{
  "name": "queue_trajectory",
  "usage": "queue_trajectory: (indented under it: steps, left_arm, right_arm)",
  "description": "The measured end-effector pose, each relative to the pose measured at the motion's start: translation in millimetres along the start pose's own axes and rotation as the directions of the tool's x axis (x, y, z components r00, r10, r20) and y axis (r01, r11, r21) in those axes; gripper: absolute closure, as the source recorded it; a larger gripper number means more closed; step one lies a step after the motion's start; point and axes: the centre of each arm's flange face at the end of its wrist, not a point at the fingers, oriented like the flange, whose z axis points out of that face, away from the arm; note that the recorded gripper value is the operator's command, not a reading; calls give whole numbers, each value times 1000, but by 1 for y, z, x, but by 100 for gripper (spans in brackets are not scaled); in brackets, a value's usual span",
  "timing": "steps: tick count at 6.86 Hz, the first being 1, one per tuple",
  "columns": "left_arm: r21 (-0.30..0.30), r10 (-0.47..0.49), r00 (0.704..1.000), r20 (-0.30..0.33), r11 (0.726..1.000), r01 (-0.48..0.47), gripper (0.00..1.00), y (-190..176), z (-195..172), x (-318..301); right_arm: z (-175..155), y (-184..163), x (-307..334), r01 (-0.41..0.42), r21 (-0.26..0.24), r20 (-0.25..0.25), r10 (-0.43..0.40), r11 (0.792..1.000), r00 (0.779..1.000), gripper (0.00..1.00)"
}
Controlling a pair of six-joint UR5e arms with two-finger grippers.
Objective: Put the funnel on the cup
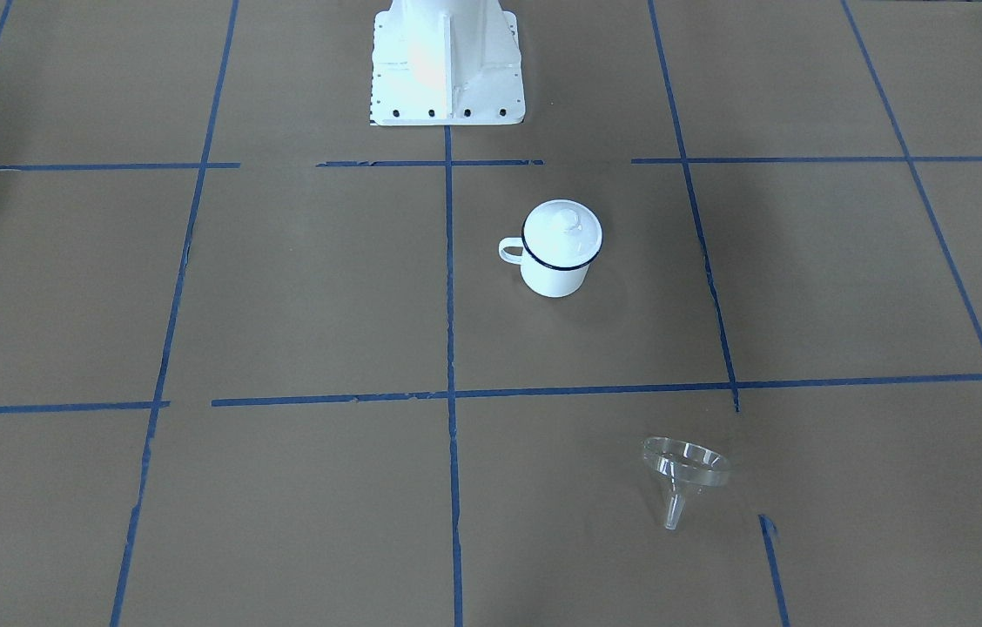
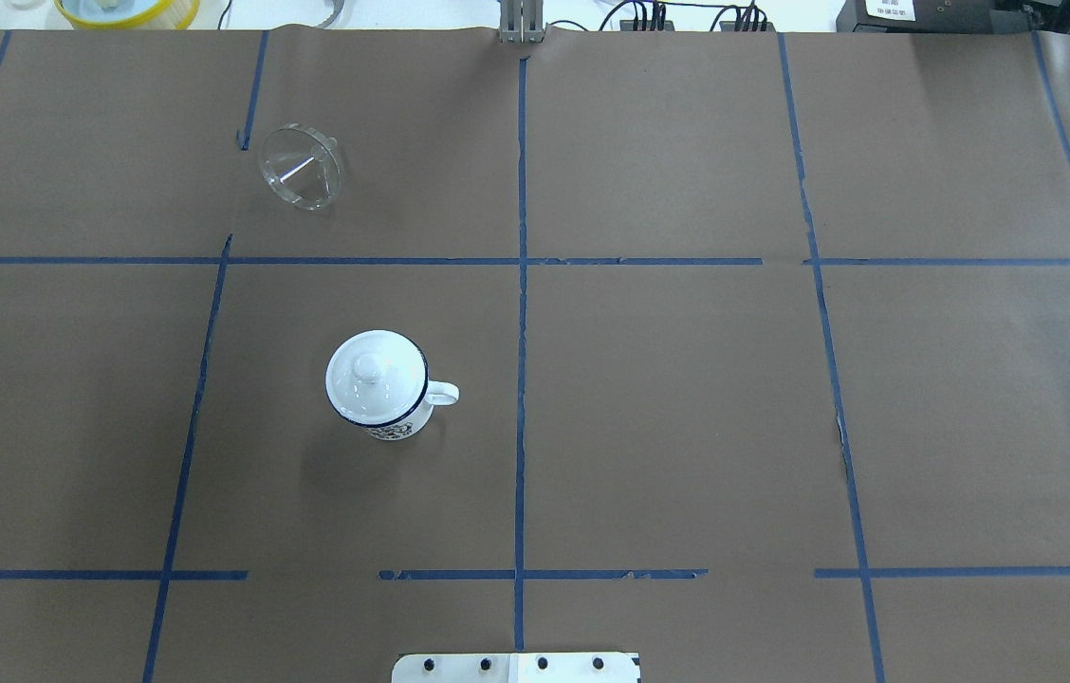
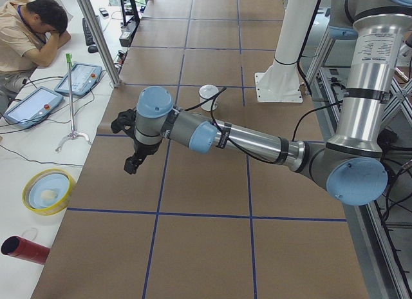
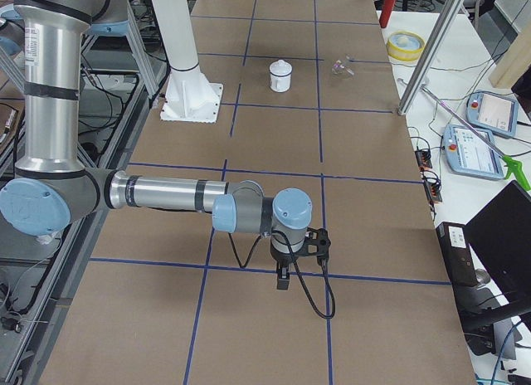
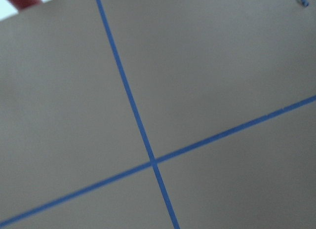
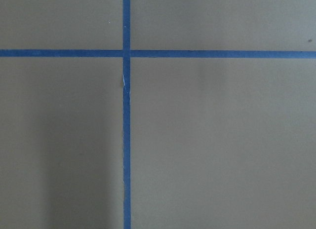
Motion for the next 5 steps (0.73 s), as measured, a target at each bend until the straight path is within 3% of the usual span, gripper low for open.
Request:
queue_trajectory:
  steps: [2,3,4,5]
  left_arm:
    - [89,-180,982,-49,979,184,0,-37,-14,50]
    - [64,-215,968,-126,973,224,0,-52,6,99]
    - [-15,-286,936,-206,957,290,0,-64,39,164]
    - [-86,-370,898,-240,929,360,0,-75,63,230]
  right_arm:
    - [0,0,0,0,0,0,0,1000,1000,0]
    - [0,0,0,0,0,0,0,1000,1000,0]
    - [0,0,0,0,0,0,0,1000,1000,0]
    - [0,0,0,0,0,0,0,1000,1000,0]
